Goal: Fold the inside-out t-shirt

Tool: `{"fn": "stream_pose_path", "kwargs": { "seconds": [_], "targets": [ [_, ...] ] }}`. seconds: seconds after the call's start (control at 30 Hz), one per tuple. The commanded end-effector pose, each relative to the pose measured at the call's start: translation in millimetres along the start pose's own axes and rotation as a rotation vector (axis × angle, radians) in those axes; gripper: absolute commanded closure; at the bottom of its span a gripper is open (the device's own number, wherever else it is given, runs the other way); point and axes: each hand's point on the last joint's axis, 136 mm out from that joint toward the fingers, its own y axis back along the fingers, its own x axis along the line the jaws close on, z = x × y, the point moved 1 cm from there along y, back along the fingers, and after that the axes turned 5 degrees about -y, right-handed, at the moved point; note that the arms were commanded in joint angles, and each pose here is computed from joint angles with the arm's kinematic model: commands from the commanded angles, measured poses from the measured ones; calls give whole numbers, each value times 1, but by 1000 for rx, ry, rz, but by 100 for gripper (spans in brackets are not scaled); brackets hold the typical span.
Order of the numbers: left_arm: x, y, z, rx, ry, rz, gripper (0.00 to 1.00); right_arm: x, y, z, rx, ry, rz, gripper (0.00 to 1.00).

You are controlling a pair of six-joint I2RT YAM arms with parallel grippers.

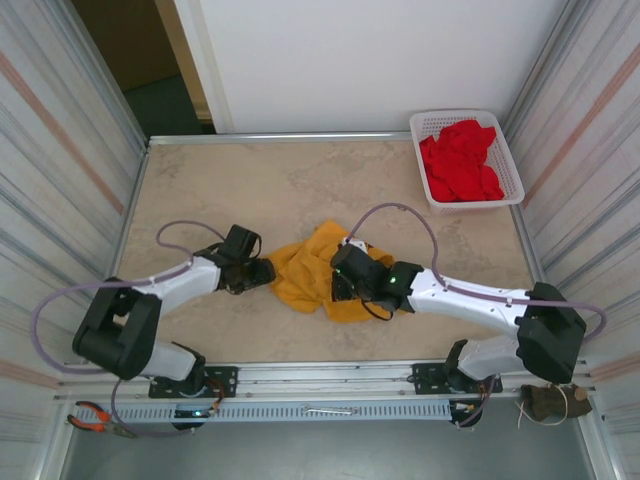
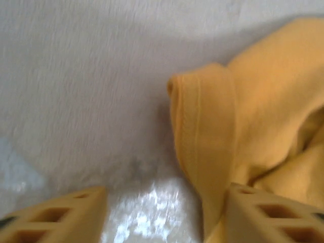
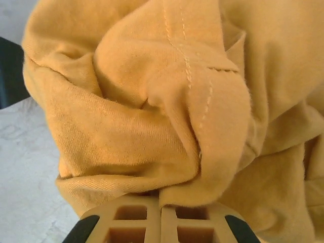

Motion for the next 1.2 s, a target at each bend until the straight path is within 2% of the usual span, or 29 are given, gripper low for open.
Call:
{"fn": "stream_pose_path", "kwargs": {
  "seconds": [0.0,0.03,0.13,0.2,0.27,0.37,0.43,0.53,0.67,0.83,0.9,1.0,1.1,1.17],
  "targets": [
    [-22,-11,39,-68,-57,-14,90,11,36,38,-85,-24,77,100],
    [-25,-8,49,-74,-78,-8,100,11,48,51,-112,-26,88,100],
    [-43,35,89,-171,-161,-23,100,2,111,103,-247,-43,125,100],
    [-55,85,120,-274,-182,-82,100,-6,159,140,-353,-75,166,100],
    [-73,152,156,-408,-174,-198,100,-16,204,176,-454,-114,184,100],
    [-91,248,189,-563,-169,-364,100,-19,273,209,-595,-134,241,100],
    [-102,308,201,-664,-174,-462,100,-16,302,220,-654,-132,268,100],
    [-108,370,202,-771,-182,-542,100,-10,315,228,-672,-129,294,100],
    [-105,412,184,-848,-178,-586,100,-4,336,222,-708,-134,354,100],
    [-104,440,160,-906,-136,-678,100,4,379,212,-797,-126,437,100],
    [-99,435,157,-892,-96,-669,100,8,389,213,-814,-122,457,100],
    [-82,396,164,-824,-39,-557,100,10,376,221,-784,-126,452,100],
    [-63,337,182,-717,23,-491,100,3,334,231,-720,-146,397,100],
    [-47,293,197,-648,66,-453,84,-3,291,241,-650,-164,344,100]
  ]
}}
